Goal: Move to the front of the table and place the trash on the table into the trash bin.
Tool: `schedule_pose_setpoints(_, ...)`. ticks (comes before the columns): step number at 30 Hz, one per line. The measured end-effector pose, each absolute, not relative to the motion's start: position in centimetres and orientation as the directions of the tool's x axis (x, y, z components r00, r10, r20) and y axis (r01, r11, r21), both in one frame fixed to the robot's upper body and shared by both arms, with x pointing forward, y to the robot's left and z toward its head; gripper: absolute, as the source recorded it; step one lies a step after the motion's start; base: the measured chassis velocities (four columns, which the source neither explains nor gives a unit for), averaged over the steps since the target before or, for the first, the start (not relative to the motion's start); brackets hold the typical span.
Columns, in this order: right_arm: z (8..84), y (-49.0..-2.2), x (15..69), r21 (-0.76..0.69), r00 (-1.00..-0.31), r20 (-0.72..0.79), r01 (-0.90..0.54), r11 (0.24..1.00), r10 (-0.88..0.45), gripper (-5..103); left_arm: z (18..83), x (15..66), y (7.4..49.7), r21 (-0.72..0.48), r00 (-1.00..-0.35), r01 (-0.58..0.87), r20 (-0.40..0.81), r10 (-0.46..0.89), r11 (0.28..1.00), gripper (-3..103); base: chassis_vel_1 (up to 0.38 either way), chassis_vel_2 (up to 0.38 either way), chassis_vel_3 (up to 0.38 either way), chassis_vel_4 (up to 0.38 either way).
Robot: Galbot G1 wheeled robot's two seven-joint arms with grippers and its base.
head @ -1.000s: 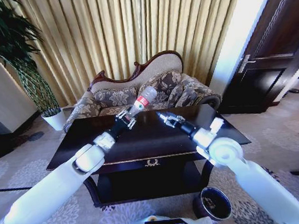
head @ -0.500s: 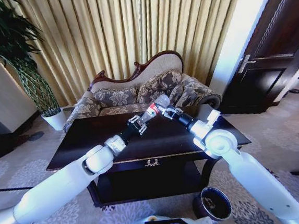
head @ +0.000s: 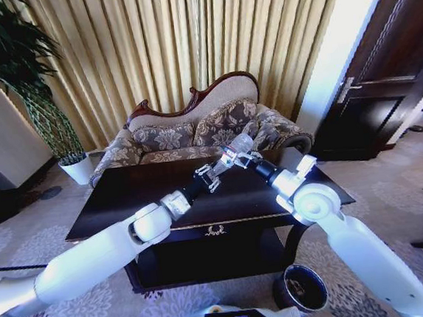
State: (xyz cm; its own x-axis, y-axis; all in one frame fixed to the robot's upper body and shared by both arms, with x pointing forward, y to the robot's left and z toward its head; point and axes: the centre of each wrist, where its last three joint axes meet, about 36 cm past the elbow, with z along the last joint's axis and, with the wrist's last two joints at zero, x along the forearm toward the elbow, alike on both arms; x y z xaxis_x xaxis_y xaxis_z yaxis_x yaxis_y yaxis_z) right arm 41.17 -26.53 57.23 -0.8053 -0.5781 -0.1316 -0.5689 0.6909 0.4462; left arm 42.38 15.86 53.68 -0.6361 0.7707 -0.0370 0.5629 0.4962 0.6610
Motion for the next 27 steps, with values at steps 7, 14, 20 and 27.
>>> schedule_pose_setpoints(7,57.4,-26.7,40.7,0.441,-0.805,-0.13,-0.57,0.693,-0.579,68,53.8,41.6,15.8,0.649,-0.641,0.576,-0.018,0.767,0.497,24,0.0,0.0,0.0,0.0)
schedule_pose_setpoints(14,57.7,-27.0,40.3,0.43,-0.804,-0.132,-0.573,0.697,-0.58,53,53.9,41.4,15.9,0.637,-0.646,0.583,-0.012,0.763,0.504,44,0.0,0.0,0.0,0.0)
schedule_pose_setpoints(20,57.7,-27.6,39.8,0.419,-0.814,-0.122,-0.561,0.714,-0.567,40,53.8,41.2,15.8,0.623,-0.646,0.591,-0.013,0.763,0.512,66,0.0,0.0,0.0,0.0)
schedule_pose_setpoints(27,57.4,-29.5,39.6,0.393,-0.848,-0.094,-0.513,0.763,-0.522,28,54.8,40.9,16.3,0.598,-0.658,0.585,-0.046,0.752,0.548,92,0.0,0.0,0.0,0.0)
